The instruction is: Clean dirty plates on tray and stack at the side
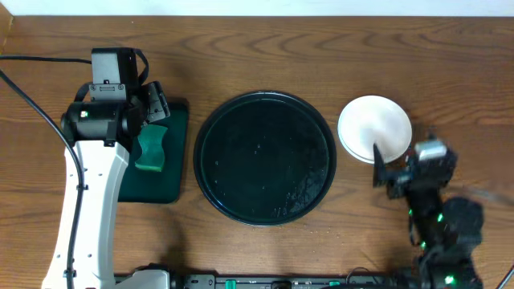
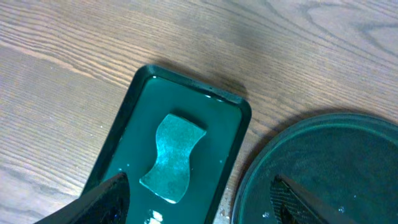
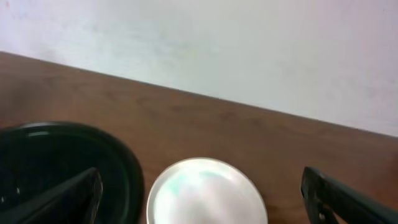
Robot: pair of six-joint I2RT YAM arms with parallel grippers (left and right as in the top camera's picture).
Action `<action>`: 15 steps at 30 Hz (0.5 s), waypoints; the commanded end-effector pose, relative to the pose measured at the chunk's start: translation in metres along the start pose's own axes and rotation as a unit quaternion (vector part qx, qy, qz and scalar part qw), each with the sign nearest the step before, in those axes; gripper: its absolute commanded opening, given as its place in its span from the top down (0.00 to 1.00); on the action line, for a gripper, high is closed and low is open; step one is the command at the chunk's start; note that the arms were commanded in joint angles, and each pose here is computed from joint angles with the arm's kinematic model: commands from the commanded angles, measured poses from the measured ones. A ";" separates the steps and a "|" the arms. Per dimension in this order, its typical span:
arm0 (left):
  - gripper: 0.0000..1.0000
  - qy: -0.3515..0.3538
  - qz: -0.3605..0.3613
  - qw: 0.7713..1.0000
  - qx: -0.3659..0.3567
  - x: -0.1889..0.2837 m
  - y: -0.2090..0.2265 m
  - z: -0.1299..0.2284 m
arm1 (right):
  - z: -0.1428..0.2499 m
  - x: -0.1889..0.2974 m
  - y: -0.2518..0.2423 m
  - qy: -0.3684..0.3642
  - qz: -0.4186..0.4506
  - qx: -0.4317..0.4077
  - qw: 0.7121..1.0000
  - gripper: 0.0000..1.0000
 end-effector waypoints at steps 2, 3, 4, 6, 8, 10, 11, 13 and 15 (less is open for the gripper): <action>0.27 0.000 -0.005 1.000 0.004 -0.001 0.002 -0.001 | 0.030 0.009 0.000 -0.022 0.006 0.009 1.000 0.01; 0.27 0.000 -0.005 1.000 0.004 -0.001 0.002 -0.001 | 0.035 0.010 0.000 -0.026 0.006 0.010 1.000 0.01; 0.27 0.000 -0.005 1.000 0.004 -0.001 0.002 -0.001 | 0.040 0.011 0.001 -0.029 0.005 0.009 1.000 0.01; 0.27 0.000 -0.005 1.000 0.004 -0.001 0.002 -0.001 | 0.046 0.012 0.001 -0.034 0.006 0.008 0.999 0.01; 0.27 0.000 -0.005 1.000 0.004 -0.001 0.002 -0.001 | 0.052 0.012 0.001 -0.040 0.006 0.009 0.999 0.01; 0.27 0.000 -0.005 1.000 0.004 -0.001 0.002 -0.001 | 0.059 0.012 0.001 -0.047 0.007 0.010 0.999 0.01; 0.27 0.000 -0.005 1.000 0.004 -0.001 0.002 -0.001 | 0.061 0.012 0.001 -0.049 0.008 0.010 0.999 0.01; 0.27 0.000 -0.005 1.000 0.004 -0.001 0.002 -0.001 | 0.064 0.013 0.001 -0.058 0.008 0.011 0.998 0.01; 0.27 0.000 -0.005 1.000 0.004 -0.001 0.002 -0.001 | 0.067 0.012 0.002 -0.056 0.007 0.011 0.998 0.01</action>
Point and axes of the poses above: each gripper's point midway between its finger pads, its own x axis back along the fingers, its own y axis along the line the jaws close on, z = x × y, the point moved 2 cm from there along x, back along the fingers, and after that the axes turned 5 degrees about -x, right-handed, at the moved point
